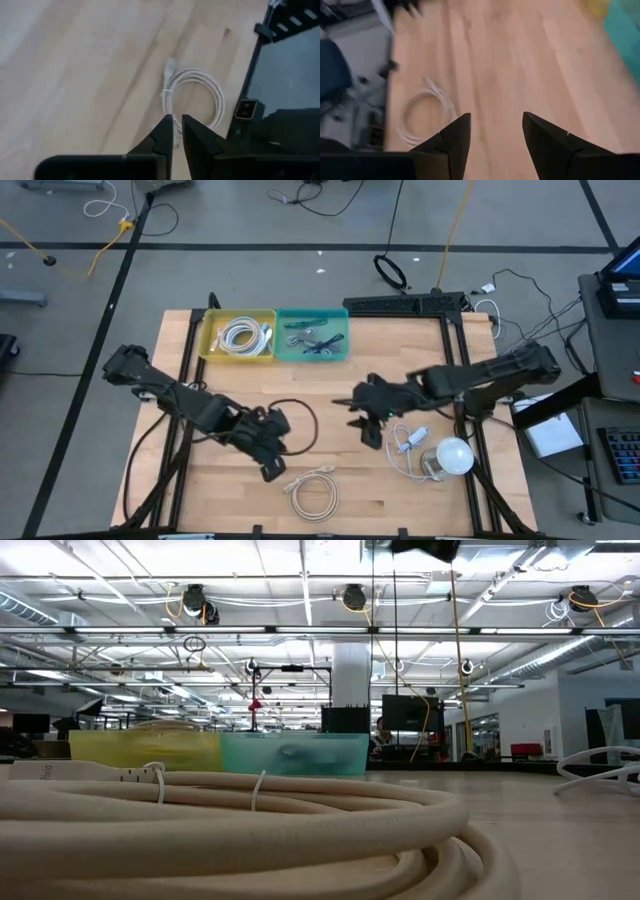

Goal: Pick & Place USB Port
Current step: Put the brown HDMI cable into the yellow bin

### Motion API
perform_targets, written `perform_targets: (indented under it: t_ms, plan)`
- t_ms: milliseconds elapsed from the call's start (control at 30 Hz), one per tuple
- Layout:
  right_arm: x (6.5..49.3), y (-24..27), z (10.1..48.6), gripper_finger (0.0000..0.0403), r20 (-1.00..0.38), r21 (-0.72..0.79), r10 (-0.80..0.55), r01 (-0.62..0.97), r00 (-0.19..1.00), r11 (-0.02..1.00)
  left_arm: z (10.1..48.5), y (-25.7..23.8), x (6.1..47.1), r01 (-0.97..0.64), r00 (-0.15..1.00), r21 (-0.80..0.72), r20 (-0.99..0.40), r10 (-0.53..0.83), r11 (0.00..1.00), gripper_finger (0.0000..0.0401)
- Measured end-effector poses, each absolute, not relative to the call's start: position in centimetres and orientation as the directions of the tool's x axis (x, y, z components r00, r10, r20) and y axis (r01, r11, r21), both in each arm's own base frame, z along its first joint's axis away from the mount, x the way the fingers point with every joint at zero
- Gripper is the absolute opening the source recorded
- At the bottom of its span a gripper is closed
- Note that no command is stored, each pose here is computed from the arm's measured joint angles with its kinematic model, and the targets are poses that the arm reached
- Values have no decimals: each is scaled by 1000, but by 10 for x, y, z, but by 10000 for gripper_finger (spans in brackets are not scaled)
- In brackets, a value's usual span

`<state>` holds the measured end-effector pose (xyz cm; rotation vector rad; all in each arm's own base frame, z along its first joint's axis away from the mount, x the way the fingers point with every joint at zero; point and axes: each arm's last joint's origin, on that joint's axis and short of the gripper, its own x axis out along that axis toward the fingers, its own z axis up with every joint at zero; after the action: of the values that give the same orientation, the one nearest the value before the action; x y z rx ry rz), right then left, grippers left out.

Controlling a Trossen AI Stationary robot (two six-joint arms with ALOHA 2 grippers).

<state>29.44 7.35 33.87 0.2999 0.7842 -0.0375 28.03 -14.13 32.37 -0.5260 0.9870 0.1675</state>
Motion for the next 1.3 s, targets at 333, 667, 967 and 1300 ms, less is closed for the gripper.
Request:
perform_targets:
  t_ms: [333, 667, 967, 1300]
  plan:
    - [235, 137, 358, 168, -607, 312, 100, 121, 788, 942, 241, -173, 327, -329, 352, -288, -921, -166, 899, 149]
    - [196, 179, 365, 150, -496, 295, 20, 147, 868, 944, 191, -191, 353, -387, 353, -312, -919, -173, 868, 230]
    - [187, 190, 366, 145, -477, 313, 55, 111, 877, 943, 175, -192, 360, -446, 365, -287, -923, -120, 848, 232]
    - [190, 193, 371, 144, -430, 350, 83, 81, 899, 933, 131, -194, 367, -497, 260, -232, -959, -111, 836, 228]
